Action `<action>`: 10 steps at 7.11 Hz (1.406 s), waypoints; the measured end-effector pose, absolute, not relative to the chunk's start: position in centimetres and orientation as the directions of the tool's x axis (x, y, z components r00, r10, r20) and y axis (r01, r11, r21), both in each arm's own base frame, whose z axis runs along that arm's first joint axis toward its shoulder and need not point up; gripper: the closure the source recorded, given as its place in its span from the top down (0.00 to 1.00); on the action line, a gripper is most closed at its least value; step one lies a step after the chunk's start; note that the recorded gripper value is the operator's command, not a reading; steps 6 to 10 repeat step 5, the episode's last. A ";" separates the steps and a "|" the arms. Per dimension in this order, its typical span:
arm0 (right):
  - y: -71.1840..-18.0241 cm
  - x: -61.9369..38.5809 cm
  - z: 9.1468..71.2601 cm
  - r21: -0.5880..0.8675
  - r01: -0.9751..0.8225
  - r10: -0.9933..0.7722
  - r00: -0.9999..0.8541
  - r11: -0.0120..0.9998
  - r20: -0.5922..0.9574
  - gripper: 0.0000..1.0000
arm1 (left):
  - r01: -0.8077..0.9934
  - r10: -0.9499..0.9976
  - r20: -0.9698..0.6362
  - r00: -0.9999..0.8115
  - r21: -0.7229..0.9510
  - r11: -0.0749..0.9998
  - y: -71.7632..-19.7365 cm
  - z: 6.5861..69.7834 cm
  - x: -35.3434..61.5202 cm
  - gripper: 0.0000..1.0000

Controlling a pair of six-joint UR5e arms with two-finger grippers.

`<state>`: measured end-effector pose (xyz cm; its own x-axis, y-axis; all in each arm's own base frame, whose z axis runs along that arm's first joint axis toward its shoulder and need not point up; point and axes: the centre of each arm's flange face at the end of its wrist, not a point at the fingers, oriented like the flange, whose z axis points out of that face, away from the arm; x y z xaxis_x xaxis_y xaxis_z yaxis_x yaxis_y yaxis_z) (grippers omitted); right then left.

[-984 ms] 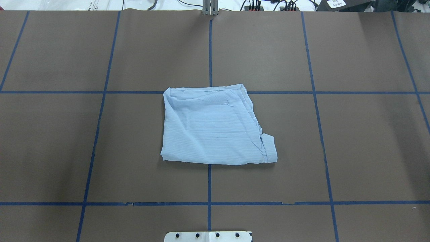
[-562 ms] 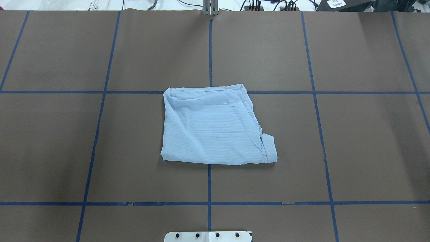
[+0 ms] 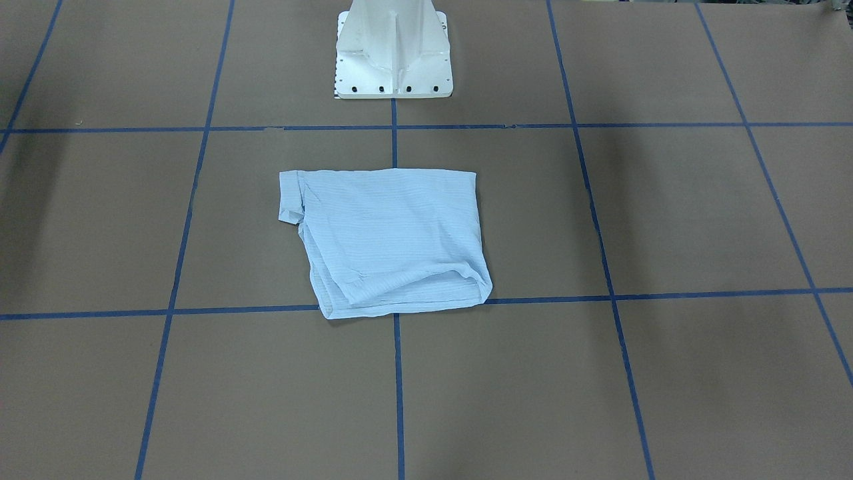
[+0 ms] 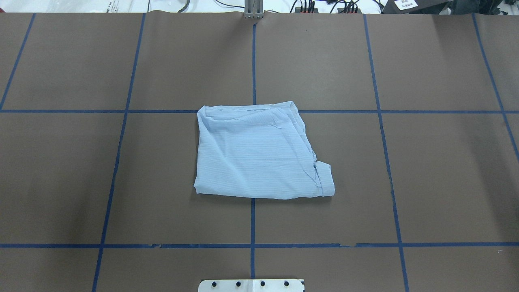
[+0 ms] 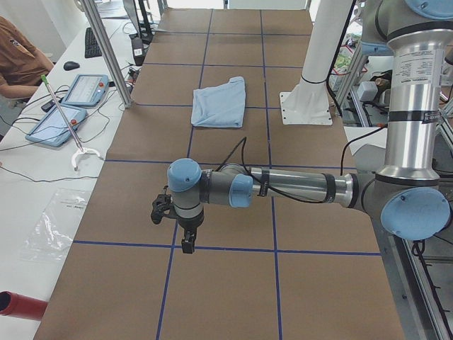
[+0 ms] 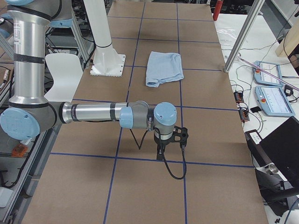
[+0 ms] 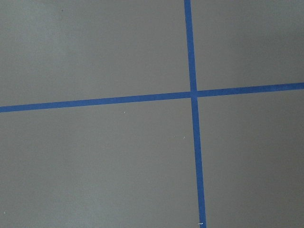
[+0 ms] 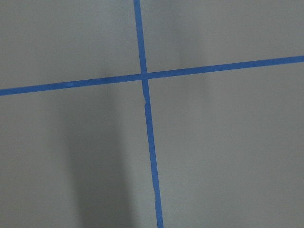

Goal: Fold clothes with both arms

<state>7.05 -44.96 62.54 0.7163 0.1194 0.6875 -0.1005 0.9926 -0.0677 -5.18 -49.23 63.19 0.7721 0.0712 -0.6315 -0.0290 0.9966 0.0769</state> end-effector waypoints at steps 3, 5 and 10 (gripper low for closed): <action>-45.0 7.0 62.5 -0.067 -0.100 0.119 0.716 0.993 0.688 1.00 | -0.029 0.072 -0.632 0.771 0.078 0.996 -49.3 63.1 -5.2 0.99; -45.0 7.0 62.5 -0.067 -0.100 0.119 0.715 0.993 0.688 1.00 | -0.029 0.071 -0.638 0.767 0.077 0.997 -49.3 63.1 -5.1 0.99; -45.0 7.0 62.5 -0.067 -0.100 0.119 0.715 0.993 0.688 1.00 | -0.029 0.071 -0.638 0.767 0.077 0.997 -49.3 63.1 -5.1 0.99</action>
